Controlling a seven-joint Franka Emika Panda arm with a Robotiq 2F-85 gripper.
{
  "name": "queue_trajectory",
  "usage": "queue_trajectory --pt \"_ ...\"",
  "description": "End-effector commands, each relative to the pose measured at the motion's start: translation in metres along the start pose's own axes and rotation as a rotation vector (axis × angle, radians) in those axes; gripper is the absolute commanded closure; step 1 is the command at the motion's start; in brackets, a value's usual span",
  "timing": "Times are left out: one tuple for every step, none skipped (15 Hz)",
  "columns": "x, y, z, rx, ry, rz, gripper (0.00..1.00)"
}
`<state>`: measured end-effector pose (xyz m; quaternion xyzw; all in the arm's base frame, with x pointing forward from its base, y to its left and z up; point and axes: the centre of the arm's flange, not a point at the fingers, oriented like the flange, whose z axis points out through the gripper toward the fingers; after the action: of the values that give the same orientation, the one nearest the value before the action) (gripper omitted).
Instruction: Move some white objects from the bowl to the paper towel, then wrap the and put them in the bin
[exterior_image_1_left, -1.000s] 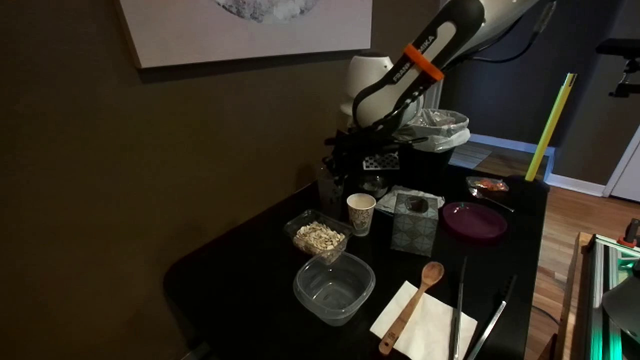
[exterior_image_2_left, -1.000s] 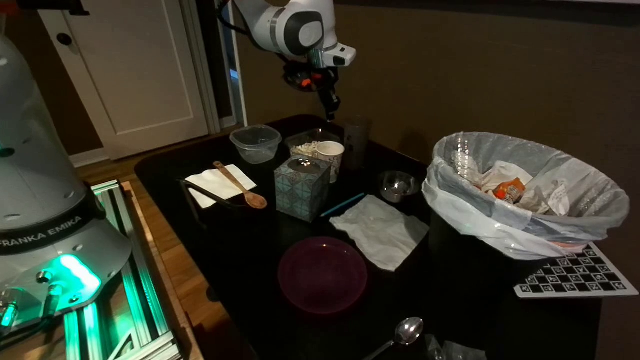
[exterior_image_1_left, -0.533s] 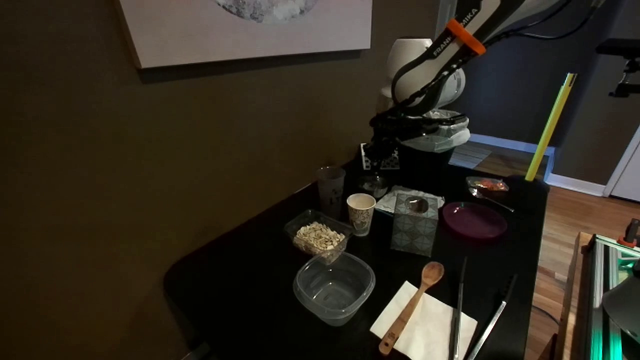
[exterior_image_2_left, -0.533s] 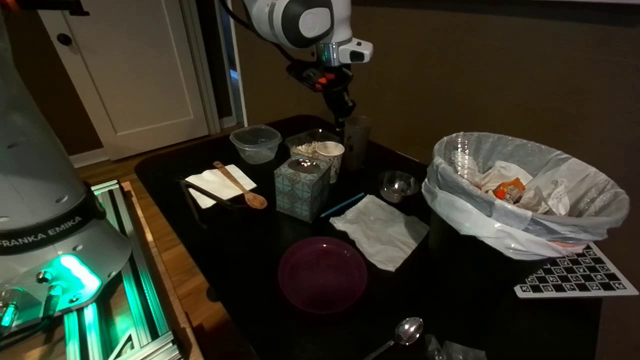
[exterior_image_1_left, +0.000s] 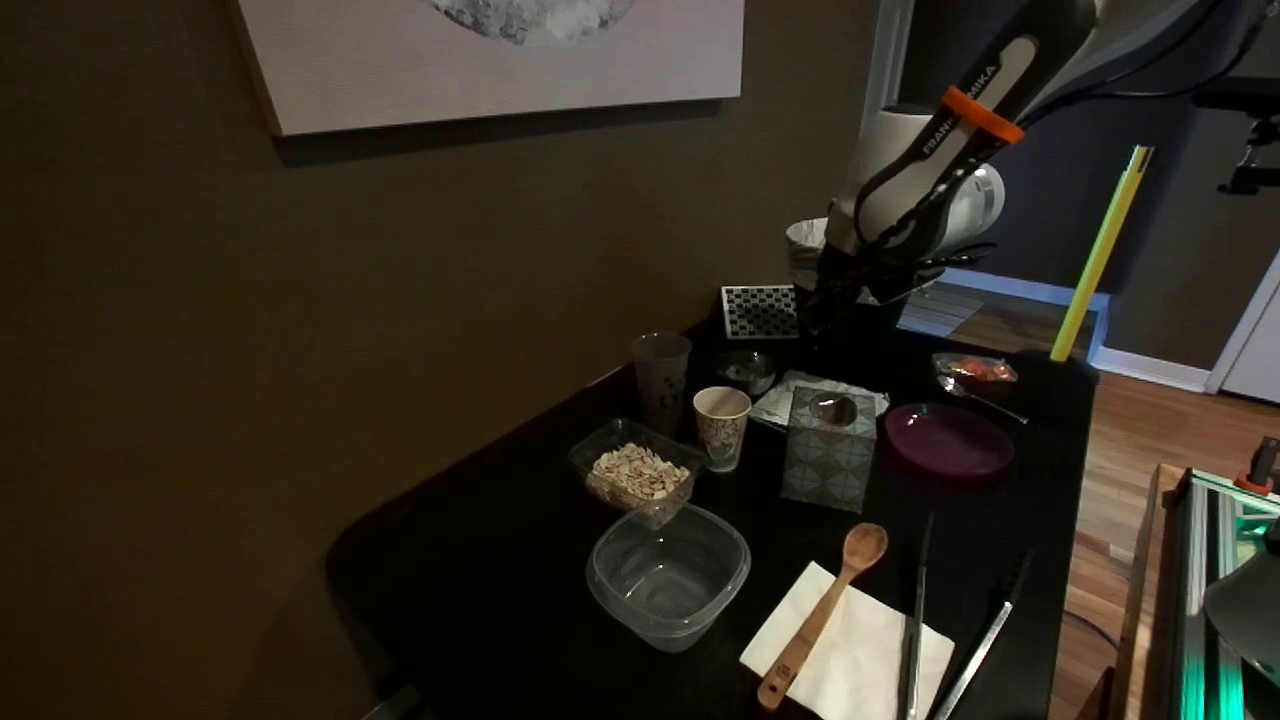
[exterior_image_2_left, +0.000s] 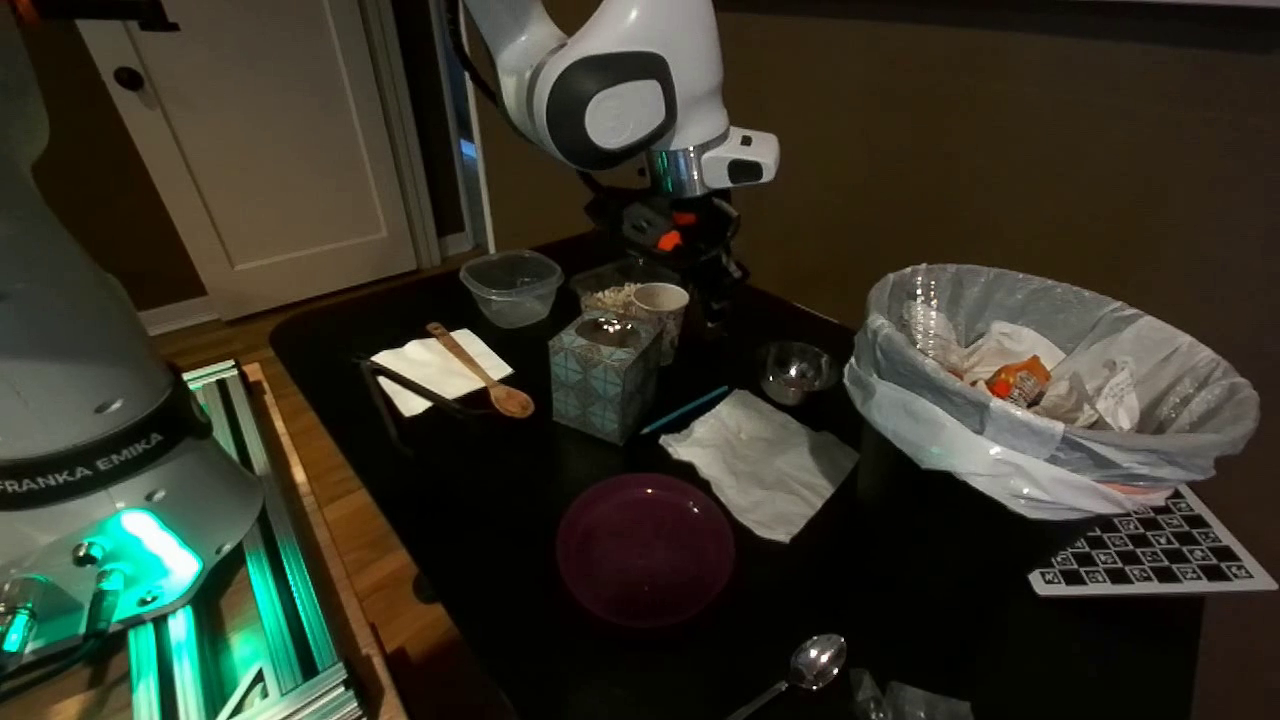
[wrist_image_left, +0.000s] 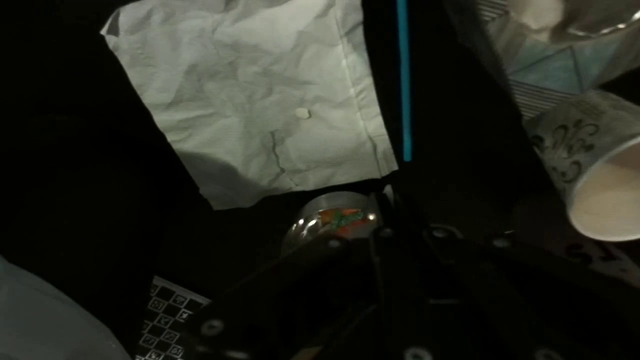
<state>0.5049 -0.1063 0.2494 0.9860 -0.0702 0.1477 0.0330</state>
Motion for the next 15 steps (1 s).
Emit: queue_trajectory --pt "-0.024 0.032 0.031 -0.034 0.017 -0.002 0.98" --pt "-0.029 0.04 0.04 -0.042 0.016 0.017 0.98" --pt "-0.034 0.045 0.048 -0.028 0.007 0.041 0.98" --pt "-0.038 0.051 0.057 -0.039 0.002 0.053 0.98" --pt "-0.041 0.056 0.065 -0.045 -0.002 0.059 0.98" --pt "-0.044 0.061 0.073 -0.056 -0.004 0.067 0.98" --pt "-0.047 0.065 0.081 -0.064 -0.006 0.075 0.98" --pt "-0.05 0.069 0.089 -0.07 -0.008 0.082 0.98" --pt "-0.053 0.073 0.096 -0.08 -0.002 0.087 0.98" --pt "-0.054 0.076 0.103 -0.085 0.003 0.095 0.98" --pt "-0.056 0.078 0.109 -0.089 0.009 0.1 0.98" --pt "-0.055 0.081 0.115 -0.095 0.018 0.107 0.98" --pt "-0.053 0.083 0.12 -0.1 0.028 0.114 0.98" --pt "-0.052 0.085 0.125 -0.104 0.036 0.119 0.98" --pt "-0.051 0.085 0.13 -0.107 0.045 0.124 0.98"
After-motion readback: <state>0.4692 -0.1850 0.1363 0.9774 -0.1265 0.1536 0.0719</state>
